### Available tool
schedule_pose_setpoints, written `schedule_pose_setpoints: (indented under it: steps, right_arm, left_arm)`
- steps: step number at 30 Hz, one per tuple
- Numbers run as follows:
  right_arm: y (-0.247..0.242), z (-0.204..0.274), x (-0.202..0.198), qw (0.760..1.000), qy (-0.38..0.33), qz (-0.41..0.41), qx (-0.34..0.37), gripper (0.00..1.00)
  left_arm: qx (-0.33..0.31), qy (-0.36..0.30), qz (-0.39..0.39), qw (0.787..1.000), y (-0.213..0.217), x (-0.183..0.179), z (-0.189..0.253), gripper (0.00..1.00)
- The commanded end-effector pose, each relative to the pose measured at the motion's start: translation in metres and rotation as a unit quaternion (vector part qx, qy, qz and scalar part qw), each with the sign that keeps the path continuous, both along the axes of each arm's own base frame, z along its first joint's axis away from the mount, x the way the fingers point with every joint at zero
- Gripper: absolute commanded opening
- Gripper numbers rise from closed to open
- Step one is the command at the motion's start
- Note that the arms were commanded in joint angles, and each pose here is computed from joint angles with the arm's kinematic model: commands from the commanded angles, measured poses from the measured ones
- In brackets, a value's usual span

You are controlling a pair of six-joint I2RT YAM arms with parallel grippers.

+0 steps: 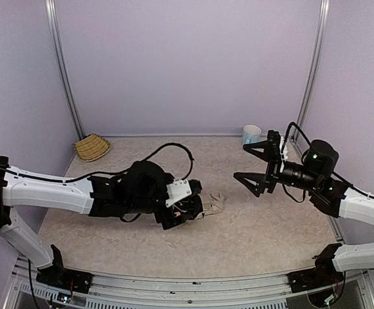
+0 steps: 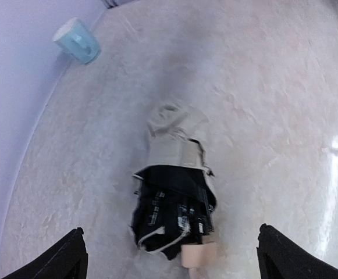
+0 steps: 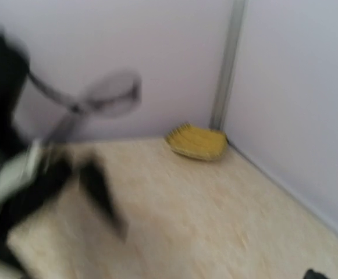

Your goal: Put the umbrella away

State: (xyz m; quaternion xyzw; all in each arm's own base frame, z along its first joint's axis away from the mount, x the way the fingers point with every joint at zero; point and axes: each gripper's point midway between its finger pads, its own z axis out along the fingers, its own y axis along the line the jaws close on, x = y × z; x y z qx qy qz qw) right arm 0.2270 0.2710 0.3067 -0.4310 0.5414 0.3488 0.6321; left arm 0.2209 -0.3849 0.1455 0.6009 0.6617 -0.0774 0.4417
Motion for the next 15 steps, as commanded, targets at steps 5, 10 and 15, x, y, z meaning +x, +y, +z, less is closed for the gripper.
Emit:
schedule_pose_setpoints:
  steps: [5,10,15]
  right_arm:
    - [-0.034,-0.039,0.063,0.981,0.114,-0.150,-0.036,1.00]
    - [-0.066,-0.062,0.084,0.964,0.177,-0.198,-0.024,1.00]
    - [-0.083,-0.077,0.085,0.960,0.204,-0.191,-0.009,1.00]
  left_arm:
    - [-0.254,0.079,0.261,0.928,0.103,0.118,0.059,0.99]
    - [-0.258,0.129,0.405,0.868,0.170,0.160,0.016,0.99]
    - [-0.260,0.146,0.395,0.869,0.171,0.159,0.001,0.98]
